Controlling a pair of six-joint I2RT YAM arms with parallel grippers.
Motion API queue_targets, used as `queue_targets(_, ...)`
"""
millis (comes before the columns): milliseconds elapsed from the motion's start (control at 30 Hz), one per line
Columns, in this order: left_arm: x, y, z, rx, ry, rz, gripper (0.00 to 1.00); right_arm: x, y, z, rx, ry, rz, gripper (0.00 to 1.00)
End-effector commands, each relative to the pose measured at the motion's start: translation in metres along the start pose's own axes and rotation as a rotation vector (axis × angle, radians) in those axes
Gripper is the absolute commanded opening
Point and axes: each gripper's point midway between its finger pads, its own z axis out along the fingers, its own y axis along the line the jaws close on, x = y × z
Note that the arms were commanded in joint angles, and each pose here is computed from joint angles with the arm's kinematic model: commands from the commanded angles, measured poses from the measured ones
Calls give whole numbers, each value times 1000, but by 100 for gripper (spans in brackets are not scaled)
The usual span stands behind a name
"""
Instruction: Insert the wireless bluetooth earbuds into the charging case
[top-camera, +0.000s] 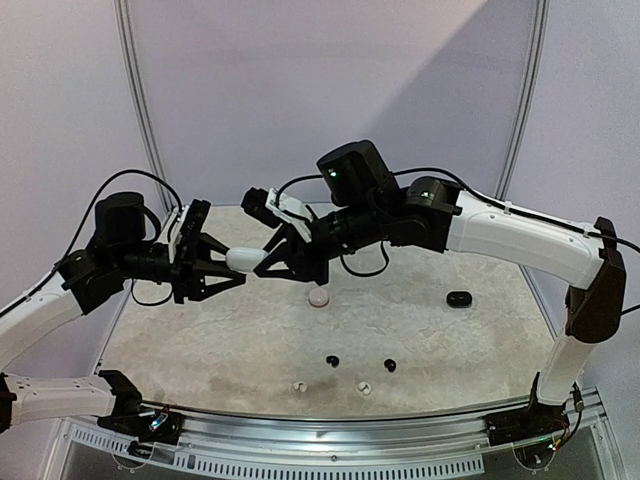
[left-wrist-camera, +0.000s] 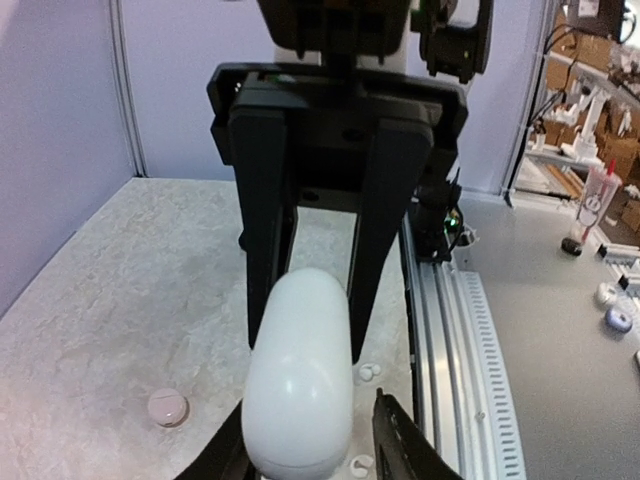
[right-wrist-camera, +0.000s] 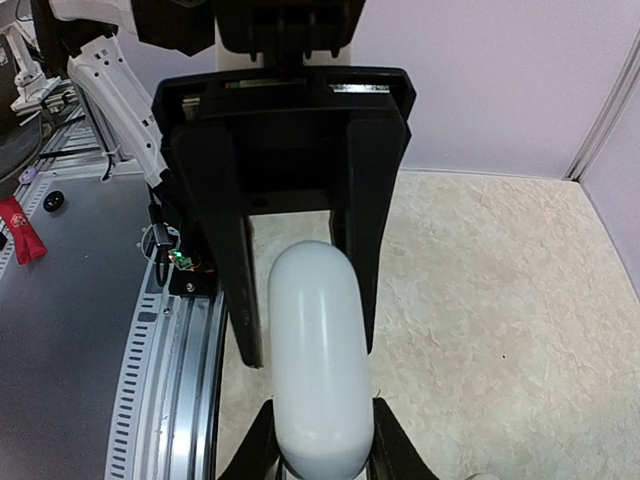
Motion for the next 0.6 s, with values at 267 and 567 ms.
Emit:
queue_targets(267,-7,-1,1,14,-45,-6,0,-15,-1,-12,23,-52,-22,0)
queue_targets(567,-8,-1,0,2,-48,26,0,-13,-16,-11,102,-47,-3,67)
